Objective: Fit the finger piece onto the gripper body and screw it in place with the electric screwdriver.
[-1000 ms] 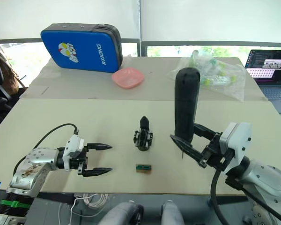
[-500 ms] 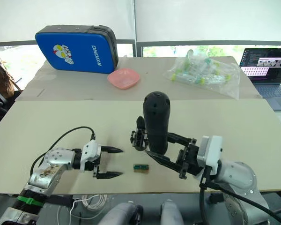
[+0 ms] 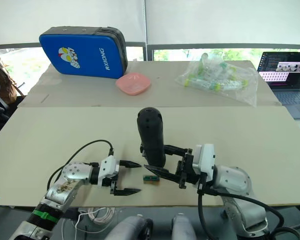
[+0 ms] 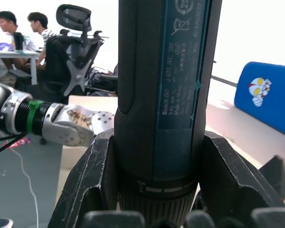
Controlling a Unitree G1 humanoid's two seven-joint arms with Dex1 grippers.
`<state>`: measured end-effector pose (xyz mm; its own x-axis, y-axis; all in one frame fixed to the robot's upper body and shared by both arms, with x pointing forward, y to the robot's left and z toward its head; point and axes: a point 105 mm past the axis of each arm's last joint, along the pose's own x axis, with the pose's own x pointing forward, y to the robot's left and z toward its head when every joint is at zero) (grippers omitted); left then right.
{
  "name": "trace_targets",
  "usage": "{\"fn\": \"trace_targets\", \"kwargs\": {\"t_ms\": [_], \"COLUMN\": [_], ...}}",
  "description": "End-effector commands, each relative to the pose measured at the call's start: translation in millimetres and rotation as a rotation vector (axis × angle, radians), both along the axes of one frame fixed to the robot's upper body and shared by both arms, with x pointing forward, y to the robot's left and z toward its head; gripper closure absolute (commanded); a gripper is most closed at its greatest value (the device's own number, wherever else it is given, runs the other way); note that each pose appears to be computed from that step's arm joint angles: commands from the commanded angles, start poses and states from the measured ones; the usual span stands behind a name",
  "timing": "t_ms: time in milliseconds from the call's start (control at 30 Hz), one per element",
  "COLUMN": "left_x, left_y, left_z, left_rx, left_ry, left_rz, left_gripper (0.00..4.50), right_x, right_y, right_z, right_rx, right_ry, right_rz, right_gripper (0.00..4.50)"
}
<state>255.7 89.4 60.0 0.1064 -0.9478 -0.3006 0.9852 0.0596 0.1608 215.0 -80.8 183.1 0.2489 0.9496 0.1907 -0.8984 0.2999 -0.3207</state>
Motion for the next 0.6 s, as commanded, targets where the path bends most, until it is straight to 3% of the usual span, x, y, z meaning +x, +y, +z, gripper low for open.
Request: {"fn": "trace_targets", "kwargs": {"t_ms": [33,600], "left_x": [-4,-11], "left_y": [-9,-27], "left_z": [-11,-19], "left_rx": [0.001,-0.02], "left_ry": [0.027,0.048], "left_rz": [-0.028,-0.099], "left_gripper": [0.0,0.0], "right_x": [-4,-10], "right_y": [3,6], "right_z": [12,17], "right_rx": [0.031,0.028], "right_ry": [-0.082,-0.076], "right_rz": [0.022,0.082], "right_gripper": [2.55,2.55]}}
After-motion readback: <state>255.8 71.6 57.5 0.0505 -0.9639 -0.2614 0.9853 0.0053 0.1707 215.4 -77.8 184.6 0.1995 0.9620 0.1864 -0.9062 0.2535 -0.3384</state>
